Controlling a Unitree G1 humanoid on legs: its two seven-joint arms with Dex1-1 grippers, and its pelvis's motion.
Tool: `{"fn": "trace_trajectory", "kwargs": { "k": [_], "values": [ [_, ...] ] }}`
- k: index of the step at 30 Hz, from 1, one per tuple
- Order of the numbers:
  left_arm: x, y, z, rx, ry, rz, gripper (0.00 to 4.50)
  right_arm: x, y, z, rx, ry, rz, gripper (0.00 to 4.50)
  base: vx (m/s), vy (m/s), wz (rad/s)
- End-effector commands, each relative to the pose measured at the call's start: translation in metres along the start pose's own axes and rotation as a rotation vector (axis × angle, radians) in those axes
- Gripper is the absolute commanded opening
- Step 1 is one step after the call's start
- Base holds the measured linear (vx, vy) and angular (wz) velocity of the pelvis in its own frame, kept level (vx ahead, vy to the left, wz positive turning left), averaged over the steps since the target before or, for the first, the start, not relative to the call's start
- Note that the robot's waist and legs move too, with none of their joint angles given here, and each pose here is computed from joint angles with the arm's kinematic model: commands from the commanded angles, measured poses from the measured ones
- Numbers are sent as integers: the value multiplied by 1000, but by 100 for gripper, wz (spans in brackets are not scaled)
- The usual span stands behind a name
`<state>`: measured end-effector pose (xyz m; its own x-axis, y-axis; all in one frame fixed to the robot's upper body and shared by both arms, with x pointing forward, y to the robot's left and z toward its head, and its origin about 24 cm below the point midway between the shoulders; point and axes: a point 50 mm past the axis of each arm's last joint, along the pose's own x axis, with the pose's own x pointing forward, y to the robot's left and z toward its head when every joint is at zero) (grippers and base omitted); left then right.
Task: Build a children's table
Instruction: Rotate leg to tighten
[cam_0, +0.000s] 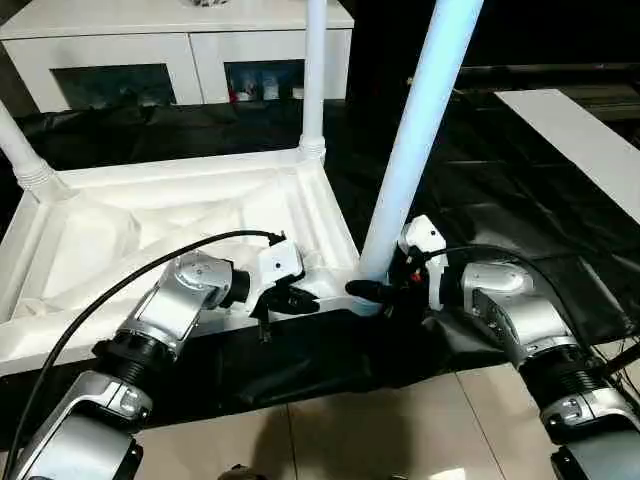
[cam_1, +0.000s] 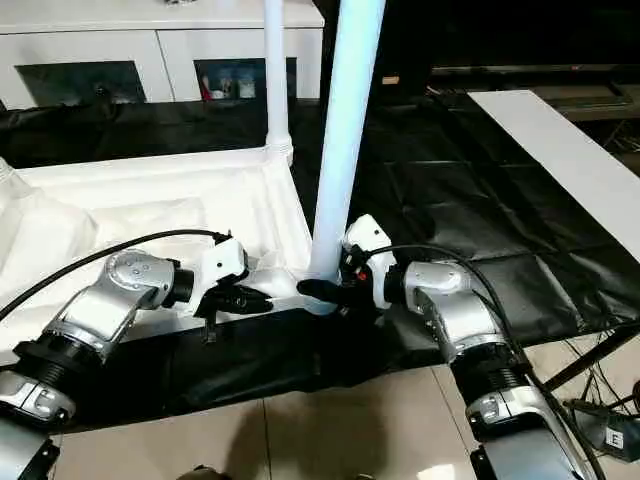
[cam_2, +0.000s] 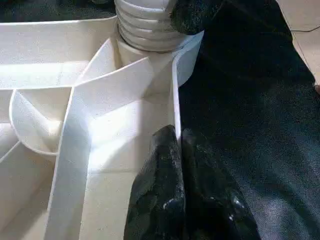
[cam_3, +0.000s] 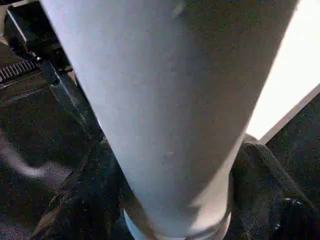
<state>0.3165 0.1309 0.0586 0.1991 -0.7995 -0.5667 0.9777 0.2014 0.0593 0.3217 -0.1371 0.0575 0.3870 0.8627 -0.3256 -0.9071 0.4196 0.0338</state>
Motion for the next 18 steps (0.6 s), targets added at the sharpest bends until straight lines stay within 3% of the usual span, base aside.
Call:
{"fn": "trace_trajectory", "kwargs": {
  "k": [1, 7, 9, 10, 12, 18],
  "values": [
    [-1, 0, 7, 37, -5, -12, 0, -3, -3, -9, 4, 65, -9, 265, 0, 0, 0],
    [0, 1, 6, 31, 6, 7, 0, -1, -5, -17, 16, 96, -63, 264, 0, 0, 0],
    [4, 5, 6, 11, 16, 55, 0, 1, -13, -20, 45, 90, -185, 264, 0, 0, 0],
    [11, 10, 7, -26, 18, 132, 0, 5, -22, -21, 132, 52, -355, 264, 0, 0, 0],
    [20, 14, 11, -55, 5, 199, 0, 9, -27, -22, 223, 24, -484, 264, 0, 0, 0],
    [48, 26, 31, -153, -38, 408, 0, 33, -30, -25, 433, 19, -774, 263, 0, 0, 0]
  ]
}}
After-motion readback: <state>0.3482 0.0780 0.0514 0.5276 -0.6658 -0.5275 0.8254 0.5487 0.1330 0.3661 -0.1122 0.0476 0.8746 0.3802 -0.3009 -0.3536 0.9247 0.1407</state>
